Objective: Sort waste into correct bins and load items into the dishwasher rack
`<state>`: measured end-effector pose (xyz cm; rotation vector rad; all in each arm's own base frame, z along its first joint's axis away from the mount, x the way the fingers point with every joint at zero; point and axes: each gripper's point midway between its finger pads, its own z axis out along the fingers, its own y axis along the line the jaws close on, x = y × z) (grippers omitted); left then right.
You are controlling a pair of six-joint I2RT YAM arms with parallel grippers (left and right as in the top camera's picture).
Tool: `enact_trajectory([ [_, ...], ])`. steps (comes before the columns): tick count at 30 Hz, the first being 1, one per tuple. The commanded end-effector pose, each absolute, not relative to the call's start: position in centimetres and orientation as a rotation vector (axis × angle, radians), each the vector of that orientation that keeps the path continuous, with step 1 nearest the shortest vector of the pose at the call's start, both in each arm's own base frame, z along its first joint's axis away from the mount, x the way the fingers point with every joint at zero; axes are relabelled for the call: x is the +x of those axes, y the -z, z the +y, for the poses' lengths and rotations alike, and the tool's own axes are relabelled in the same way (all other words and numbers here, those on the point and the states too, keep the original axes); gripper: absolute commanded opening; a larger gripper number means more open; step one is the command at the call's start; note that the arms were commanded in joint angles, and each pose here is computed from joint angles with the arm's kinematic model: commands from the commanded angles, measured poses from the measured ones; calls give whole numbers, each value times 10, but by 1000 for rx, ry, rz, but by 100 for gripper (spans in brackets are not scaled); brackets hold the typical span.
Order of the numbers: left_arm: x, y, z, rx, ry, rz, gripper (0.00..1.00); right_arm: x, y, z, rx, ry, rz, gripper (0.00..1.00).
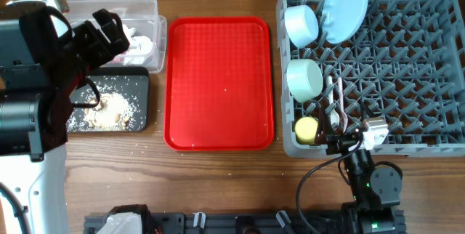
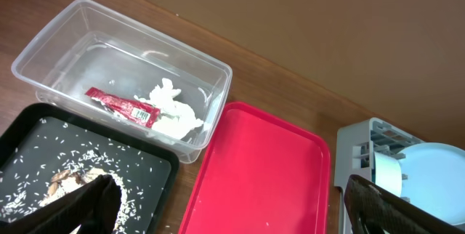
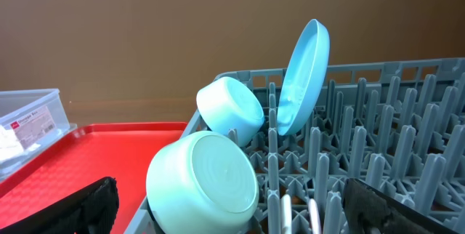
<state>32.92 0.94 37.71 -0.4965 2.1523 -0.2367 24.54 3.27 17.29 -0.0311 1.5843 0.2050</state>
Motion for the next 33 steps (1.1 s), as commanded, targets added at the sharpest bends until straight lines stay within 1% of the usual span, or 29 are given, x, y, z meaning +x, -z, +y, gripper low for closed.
enact_trajectory([
  [1, 327, -381, 13, -488, 217, 2128, 100, 244, -176, 36, -49, -217, 1571, 100],
  [7, 318, -364, 9, -452, 252, 2020, 100, 244, -176, 36, -49, -218, 1571, 100],
  [12, 305, -333, 3, -399, 302, 1896, 100, 244, -176, 36, -49, -217, 1571, 100],
  [20, 275, -267, 1, -342, 328, 1690, 100, 244, -176, 36, -49, -218, 1571, 100],
  [24, 264, -246, 0, -320, 336, 1603, 100, 244, -176, 36, -49, -218, 1571, 100],
  [33, 248, -227, 2, -312, 327, 1487, 100, 244, -176, 36, -49, -218, 1571, 100],
])
